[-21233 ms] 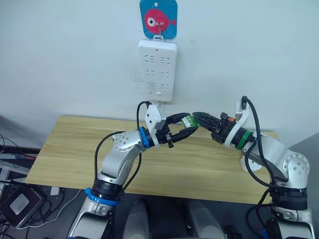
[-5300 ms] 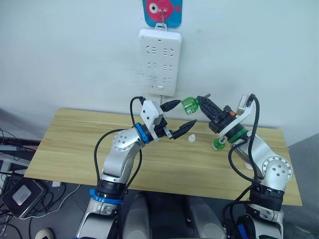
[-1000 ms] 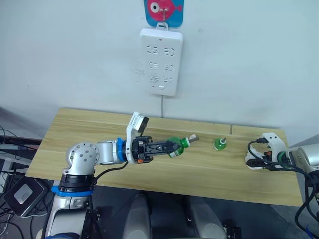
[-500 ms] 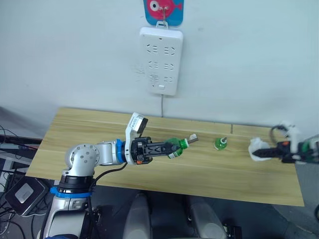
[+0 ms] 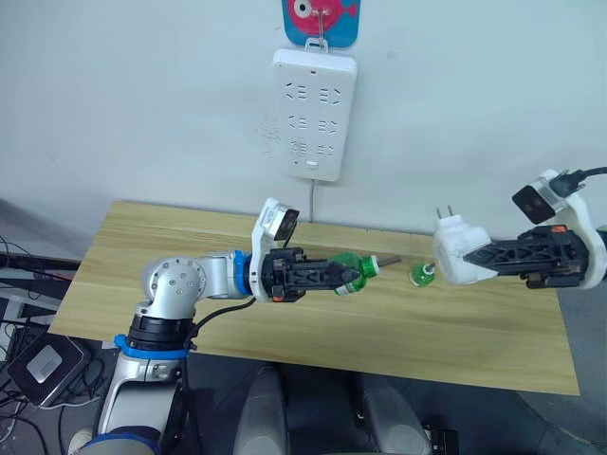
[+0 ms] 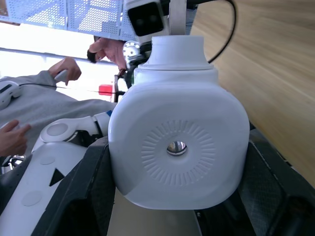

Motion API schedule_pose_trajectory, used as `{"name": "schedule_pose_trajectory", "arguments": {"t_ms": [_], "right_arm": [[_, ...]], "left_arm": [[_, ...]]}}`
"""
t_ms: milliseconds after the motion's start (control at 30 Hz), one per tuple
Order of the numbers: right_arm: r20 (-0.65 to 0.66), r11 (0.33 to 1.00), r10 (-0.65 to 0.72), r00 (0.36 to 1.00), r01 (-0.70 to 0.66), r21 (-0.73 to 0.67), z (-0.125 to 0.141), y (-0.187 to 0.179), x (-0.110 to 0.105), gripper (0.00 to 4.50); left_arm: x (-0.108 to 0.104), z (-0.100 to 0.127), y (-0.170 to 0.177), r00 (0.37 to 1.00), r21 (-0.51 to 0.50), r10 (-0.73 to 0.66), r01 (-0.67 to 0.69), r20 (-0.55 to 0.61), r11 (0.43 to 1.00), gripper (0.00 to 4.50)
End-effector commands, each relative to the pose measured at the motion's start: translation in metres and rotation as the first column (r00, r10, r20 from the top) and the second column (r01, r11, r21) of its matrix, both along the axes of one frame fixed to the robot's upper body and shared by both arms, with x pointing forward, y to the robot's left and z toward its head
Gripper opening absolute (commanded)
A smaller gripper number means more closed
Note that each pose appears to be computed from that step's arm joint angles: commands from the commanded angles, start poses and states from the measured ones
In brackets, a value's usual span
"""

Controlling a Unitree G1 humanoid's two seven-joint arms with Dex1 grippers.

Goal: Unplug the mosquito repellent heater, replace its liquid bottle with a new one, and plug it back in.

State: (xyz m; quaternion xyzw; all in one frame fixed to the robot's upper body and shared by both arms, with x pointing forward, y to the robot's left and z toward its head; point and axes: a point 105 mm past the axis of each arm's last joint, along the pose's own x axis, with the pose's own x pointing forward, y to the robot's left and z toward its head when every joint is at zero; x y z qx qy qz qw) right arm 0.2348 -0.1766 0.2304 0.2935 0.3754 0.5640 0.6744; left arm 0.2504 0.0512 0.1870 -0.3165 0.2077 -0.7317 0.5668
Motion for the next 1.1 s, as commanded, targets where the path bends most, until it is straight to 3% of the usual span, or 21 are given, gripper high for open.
{"name": "schedule_pose_trajectory", "arguments": {"t_ms": [33, 1100], "right_arm": [[0.045, 0.999, 0.021, 0.999, -0.022, 0.032, 0.014, 0.011, -0.008, 2.99], [0.102, 0.999, 0.044, 0.994, -0.047, 0.024, 0.009, 0.026, -0.008, 2.99]], "left_arm": [[-0.001, 0.004, -0.006, 0.999, -0.019, -0.02, 0.021, 0.032, 1.0, 2.31], [-0.002, 0.006, -0.029, 0.997, -0.047, -0.063, 0.065, 0.054, 0.997, 2.31]]}}
